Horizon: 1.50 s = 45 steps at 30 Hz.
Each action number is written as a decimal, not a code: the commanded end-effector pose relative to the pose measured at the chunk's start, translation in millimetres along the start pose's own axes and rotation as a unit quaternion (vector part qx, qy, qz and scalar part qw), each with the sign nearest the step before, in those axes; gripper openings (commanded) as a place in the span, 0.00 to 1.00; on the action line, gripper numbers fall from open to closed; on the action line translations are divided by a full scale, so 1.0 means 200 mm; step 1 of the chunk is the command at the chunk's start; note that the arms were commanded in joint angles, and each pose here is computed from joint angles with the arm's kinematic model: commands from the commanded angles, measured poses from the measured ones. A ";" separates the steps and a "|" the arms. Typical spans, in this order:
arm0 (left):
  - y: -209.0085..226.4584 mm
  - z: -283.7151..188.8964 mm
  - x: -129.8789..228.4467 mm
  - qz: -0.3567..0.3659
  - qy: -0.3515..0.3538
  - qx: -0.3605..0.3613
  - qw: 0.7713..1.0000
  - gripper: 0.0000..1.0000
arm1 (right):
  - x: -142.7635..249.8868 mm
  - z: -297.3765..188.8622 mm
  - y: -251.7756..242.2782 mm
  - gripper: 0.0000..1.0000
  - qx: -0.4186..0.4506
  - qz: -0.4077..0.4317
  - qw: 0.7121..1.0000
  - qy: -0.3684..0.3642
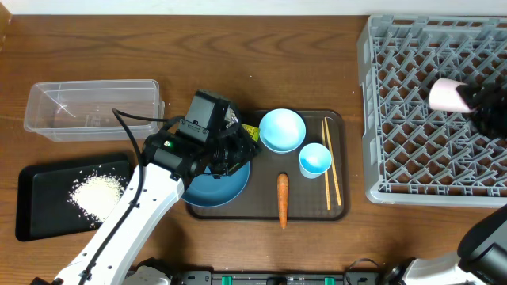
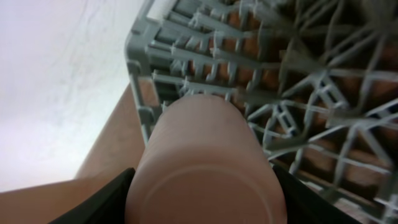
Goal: Sort waste into correct bins and load items into the dishwasher rack
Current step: 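Carry the pink cup right over the dish rack with the right gripper, then lower the pink cup into the dish rack with the right gripper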
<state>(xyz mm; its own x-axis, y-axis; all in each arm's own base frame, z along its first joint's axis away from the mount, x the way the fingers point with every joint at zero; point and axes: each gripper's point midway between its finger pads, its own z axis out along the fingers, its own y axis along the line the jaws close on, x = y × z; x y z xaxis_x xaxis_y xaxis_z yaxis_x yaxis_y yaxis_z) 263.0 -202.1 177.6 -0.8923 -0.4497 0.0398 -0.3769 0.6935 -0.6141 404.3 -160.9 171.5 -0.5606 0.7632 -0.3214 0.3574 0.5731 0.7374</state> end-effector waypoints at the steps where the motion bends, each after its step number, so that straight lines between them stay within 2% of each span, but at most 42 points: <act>1: 0.00 0.00 -0.01 0.011 -0.005 -0.002 1.000 0.36 | -0.13 -0.12 0.12 0.52 0.069 -0.091 0.992 -0.048; 7: 0.00 0.00 -0.01 0.011 -0.005 -0.001 1.000 0.36 | -0.13 -0.22 0.16 0.52 0.199 -0.111 0.972 -0.063; 15: 0.00 0.00 0.01 0.012 0.002 -0.005 1.000 0.36 | -0.03 -0.12 0.08 0.54 0.315 -0.110 0.941 -0.056; 28: 0.00 0.03 0.04 0.026 0.008 -0.013 1.000 0.36 | 0.03 0.05 -0.07 0.55 0.349 -0.108 0.931 -0.012; 45: 0.02 0.05 0.02 0.044 0.008 -0.022 0.999 0.37 | -0.12 -0.08 -0.19 0.54 0.371 -0.063 0.925 -0.058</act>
<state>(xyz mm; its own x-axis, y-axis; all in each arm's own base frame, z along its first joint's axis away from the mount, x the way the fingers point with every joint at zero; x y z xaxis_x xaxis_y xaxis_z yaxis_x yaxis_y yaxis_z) 256.5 -209.2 167.5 -0.9213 -0.3875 0.0313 -0.3302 0.7376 -0.5890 396.0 -191.0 157.4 -0.6067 0.6501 -0.4574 0.6959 0.7125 0.0897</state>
